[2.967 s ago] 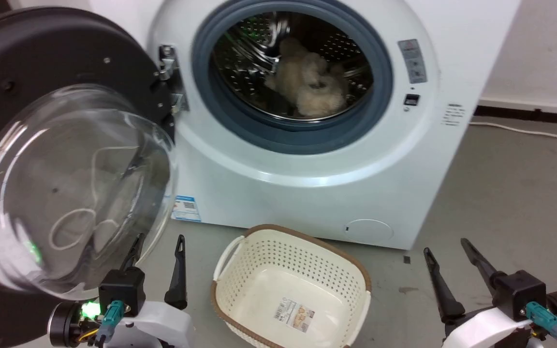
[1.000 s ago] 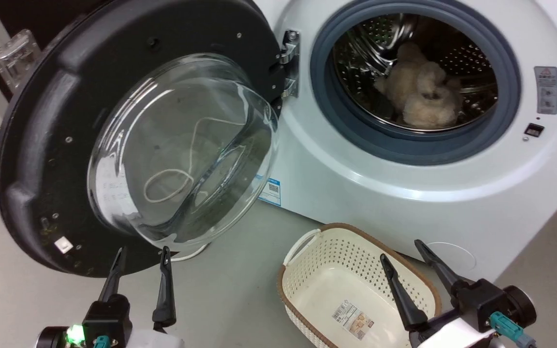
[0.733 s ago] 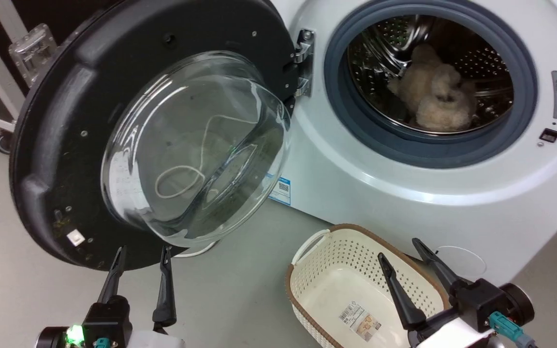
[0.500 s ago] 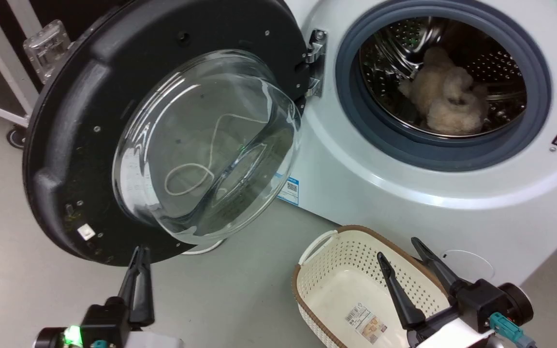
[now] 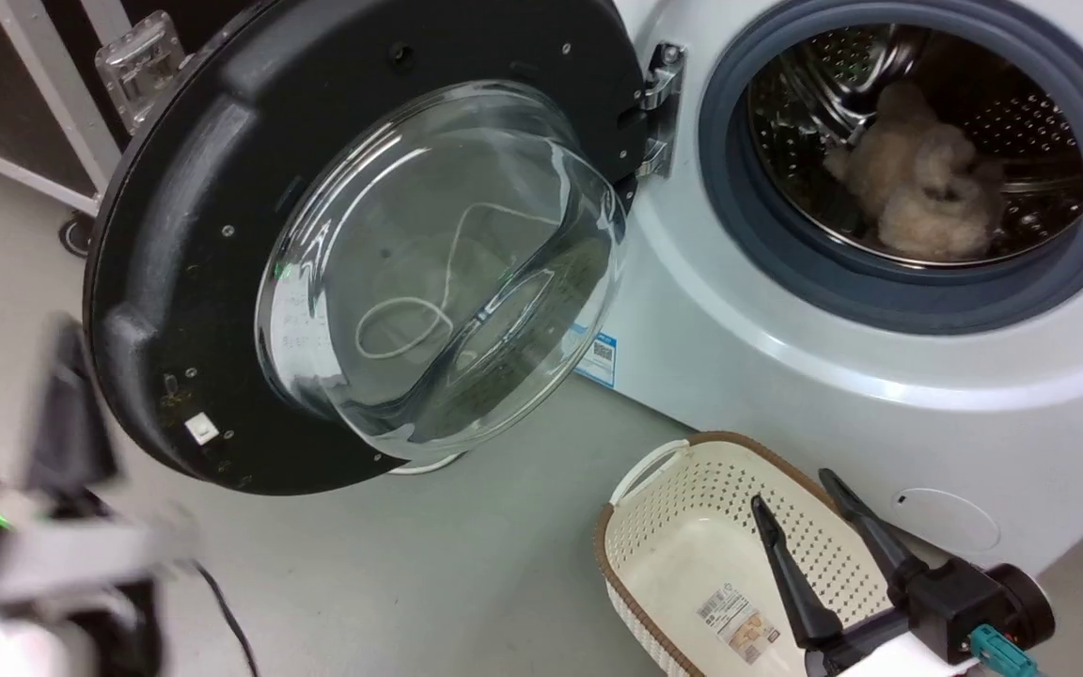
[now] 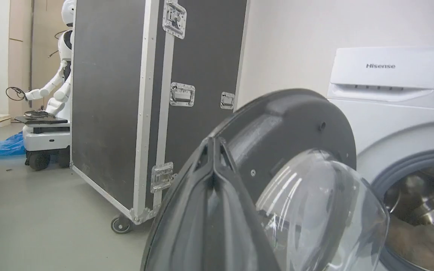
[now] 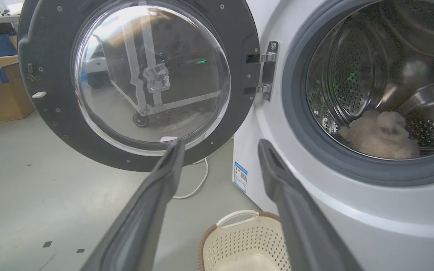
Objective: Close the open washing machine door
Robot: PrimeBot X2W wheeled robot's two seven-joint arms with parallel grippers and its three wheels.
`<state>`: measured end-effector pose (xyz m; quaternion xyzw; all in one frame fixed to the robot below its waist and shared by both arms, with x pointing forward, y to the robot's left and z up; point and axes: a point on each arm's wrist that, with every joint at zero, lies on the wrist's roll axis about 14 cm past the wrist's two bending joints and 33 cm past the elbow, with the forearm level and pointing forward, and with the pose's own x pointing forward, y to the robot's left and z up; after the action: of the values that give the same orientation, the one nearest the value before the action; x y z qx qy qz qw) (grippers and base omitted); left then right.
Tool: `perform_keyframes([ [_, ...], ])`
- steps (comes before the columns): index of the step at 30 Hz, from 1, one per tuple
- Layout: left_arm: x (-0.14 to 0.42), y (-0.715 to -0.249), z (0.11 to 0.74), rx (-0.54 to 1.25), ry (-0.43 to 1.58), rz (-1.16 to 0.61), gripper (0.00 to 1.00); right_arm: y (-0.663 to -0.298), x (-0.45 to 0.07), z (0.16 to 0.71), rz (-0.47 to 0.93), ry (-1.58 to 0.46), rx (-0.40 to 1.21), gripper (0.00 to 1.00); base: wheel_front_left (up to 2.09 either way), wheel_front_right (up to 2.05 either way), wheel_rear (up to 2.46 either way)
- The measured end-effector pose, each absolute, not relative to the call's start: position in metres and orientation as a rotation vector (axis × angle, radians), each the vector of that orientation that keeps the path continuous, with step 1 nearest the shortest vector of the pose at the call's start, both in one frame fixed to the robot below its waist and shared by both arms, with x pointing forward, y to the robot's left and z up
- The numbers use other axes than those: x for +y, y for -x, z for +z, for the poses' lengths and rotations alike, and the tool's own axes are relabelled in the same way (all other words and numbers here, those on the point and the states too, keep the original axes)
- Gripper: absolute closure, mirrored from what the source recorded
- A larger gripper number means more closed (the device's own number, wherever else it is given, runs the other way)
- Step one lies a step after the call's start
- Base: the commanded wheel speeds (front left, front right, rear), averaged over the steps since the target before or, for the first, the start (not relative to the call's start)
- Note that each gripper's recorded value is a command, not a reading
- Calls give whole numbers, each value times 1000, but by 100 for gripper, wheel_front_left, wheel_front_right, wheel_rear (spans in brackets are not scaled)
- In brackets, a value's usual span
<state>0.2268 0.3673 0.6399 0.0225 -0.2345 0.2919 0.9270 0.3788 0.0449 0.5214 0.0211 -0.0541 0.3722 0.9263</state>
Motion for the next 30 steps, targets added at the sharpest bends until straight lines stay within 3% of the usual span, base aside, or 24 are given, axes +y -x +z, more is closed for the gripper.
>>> perform_keyframes([
  [9,465,-232,703,-603,203,676,100,-386,39,508,752,-66,-90,0,0,0,0],
  [14,500,-253,690,-518,427,684,100,-391,32,504,737,-65,-85,0,0,0,0],
  [24,494,-298,614,-233,1017,565,100,-394,22,496,717,-59,-65,0,0,0,0],
  [30,464,-308,610,-142,1120,396,100,-393,21,498,712,-59,-68,0,0,0,0],
])
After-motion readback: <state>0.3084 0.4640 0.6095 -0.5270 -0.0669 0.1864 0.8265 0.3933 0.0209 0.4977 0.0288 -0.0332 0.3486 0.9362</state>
